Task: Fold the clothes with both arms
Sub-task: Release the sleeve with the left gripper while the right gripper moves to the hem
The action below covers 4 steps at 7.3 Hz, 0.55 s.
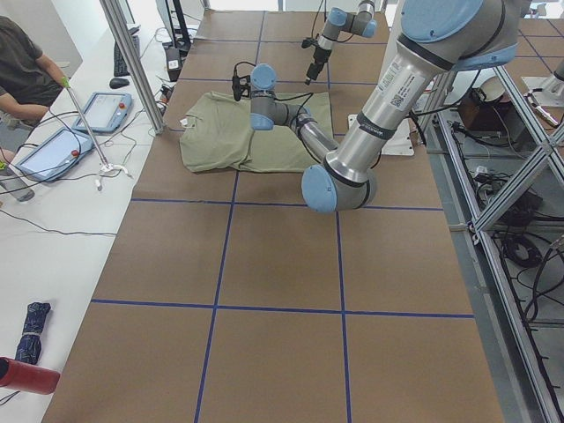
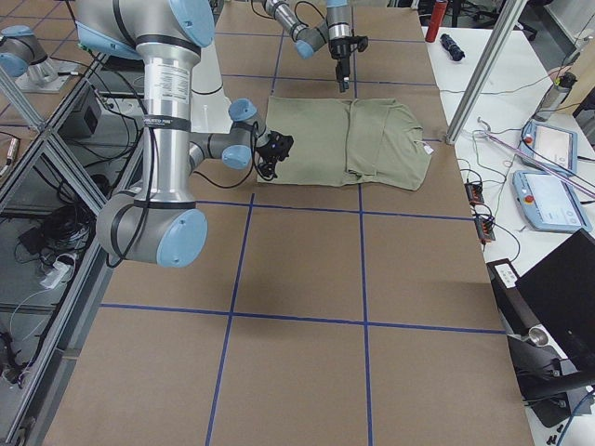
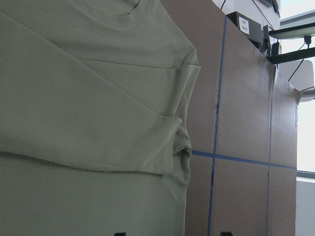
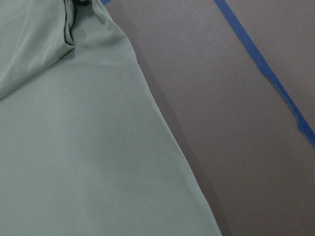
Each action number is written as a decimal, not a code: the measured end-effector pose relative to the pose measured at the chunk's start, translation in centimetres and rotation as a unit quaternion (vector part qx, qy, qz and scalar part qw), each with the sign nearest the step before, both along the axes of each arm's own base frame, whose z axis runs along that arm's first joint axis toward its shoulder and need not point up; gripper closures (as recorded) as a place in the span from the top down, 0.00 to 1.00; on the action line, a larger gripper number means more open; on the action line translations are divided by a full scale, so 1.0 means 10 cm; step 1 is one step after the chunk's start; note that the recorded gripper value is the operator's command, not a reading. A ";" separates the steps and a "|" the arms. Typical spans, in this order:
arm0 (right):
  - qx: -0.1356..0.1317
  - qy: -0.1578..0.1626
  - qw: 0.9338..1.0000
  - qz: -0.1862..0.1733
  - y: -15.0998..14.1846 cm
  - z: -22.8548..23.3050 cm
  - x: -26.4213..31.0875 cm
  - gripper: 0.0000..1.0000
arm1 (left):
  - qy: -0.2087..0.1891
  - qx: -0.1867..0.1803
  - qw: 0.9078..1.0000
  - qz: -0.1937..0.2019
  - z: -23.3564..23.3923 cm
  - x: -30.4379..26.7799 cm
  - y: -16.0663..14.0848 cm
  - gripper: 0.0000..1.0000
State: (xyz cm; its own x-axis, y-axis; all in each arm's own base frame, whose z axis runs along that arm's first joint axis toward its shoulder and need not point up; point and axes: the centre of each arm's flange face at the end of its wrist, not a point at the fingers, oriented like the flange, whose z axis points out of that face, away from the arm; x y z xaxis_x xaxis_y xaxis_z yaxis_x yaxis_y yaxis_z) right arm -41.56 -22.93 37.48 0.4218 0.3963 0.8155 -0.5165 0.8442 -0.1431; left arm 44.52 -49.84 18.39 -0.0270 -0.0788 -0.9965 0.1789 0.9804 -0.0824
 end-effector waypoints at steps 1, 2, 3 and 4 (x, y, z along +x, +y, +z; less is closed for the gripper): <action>0.002 0.015 1.000 0.005 0.24 0.04 -0.13 0.92 | -0.003 0.003 1.000 0.001 0.07 -0.06 0.04 0.71; -0.003 0.032 0.999 0.007 0.42 0.11 -0.22 0.91 | -0.004 0.004 1.000 0.001 0.10 -0.08 0.06 0.71; -0.012 0.044 0.999 0.011 0.50 0.15 -0.27 0.85 | -0.004 0.004 1.000 0.000 0.12 -0.08 0.06 0.71; -0.017 0.050 0.999 0.014 0.53 0.18 -0.30 0.80 | -0.005 0.004 1.000 0.000 0.13 -0.07 0.06 0.72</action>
